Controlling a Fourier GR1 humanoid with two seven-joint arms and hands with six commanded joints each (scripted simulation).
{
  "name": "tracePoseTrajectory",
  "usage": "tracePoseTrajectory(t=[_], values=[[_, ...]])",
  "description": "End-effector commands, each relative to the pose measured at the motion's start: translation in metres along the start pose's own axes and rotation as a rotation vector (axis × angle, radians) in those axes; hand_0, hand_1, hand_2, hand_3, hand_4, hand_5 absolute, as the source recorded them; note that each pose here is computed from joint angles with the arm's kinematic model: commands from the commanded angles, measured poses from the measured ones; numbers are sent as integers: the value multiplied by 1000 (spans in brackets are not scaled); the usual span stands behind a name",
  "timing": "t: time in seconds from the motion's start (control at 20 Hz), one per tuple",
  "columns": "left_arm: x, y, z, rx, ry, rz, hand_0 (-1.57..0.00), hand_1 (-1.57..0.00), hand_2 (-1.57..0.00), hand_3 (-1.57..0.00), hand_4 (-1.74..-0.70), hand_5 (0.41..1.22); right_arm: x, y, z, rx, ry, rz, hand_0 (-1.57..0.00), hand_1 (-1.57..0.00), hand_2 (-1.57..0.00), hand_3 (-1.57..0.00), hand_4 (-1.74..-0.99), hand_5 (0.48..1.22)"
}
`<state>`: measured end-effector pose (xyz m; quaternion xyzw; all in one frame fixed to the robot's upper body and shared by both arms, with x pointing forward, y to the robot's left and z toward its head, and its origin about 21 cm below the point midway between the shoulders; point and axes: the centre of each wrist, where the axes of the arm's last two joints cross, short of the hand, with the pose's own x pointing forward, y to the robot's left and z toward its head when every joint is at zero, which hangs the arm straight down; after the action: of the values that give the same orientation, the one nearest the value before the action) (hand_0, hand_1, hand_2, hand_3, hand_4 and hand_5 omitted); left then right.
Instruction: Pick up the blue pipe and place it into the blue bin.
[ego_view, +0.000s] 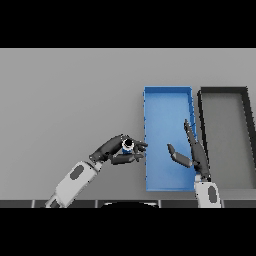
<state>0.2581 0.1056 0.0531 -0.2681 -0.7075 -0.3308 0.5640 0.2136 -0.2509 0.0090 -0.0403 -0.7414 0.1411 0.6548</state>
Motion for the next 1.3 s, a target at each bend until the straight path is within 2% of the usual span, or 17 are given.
tracePoseTrajectory(t=[0.0, 0.15, 0.25, 0.3, 0.4, 0.55, 0.8, 0.95, 1.1, 1.25], values=[[1, 0, -1, 3, 3, -7, -1570, -1570, -1570, -1443, -1730, 1220, 0, -3, 1, 2, 0, 1, 1, 1, 1, 1, -1192, 628], [-1, -4, -1, -4, 7, -14, -1570, -1570, -1570, -1439, -1731, 1220, 2, -2, 1, 9, -6, -12, 1, 1, 1, 1, -1197, 618], [2, 0, 2, 0, 0, -12, -1571, -1571, -1571, -1438, -1731, 1221, 9, -8, -1, 29, -62, -49, 1, 1, 1, 1, -1195, 610], [-1, 0, 1, -3, 7, -2, -1571, -1571, -1571, -1438, -1731, 1221, 19, -7, -3, 72, -103, -106, 1, 1, 1, 1, -1197, 604], [0, -3, -1, -7, -7, -9, -1571, -1571, -1571, -1440, -1731, 1221, 37, -19, -11, 166, -106, -147, 1, 1, 1, 1, -1203, 573], [-2, -3, -2, -9, 13, -15, -1571, -1571, -1571, -1440, -1731, 1221, 71, -28, -21, 333, -164, -133, 1, 1, 1, 1, -1250, 532], [-2, 0, -3, -4, 26, -18, -1571, -1571, -1571, -1439, -1732, 1221, 120, -16, -33, 571, -235, -69, 1, 1, 1, 1, -1305, 522], [-4, -1, -3, -6, 22, -28, -1571, -1571, -1571, -1436, -1732, 1221, 146, -3, -45, 668, -258, -27, 1, 1, 1, 1, -1295, 522], [-4, -1, -5, -6, 19, -23, -1571, -1571, -1571, -1437, -1732, 1221, 165, 8, -54, 768, -315, 14, 1, 1, 1, 1, -1303, 532], [-4, 0, -6, -15, 5, -16, -1571, -1571, -1571, -1441, -1731, 1221, 168, 23, -64, 847, -307, 48, 1, 1, 1, 1, -1282, 530]])
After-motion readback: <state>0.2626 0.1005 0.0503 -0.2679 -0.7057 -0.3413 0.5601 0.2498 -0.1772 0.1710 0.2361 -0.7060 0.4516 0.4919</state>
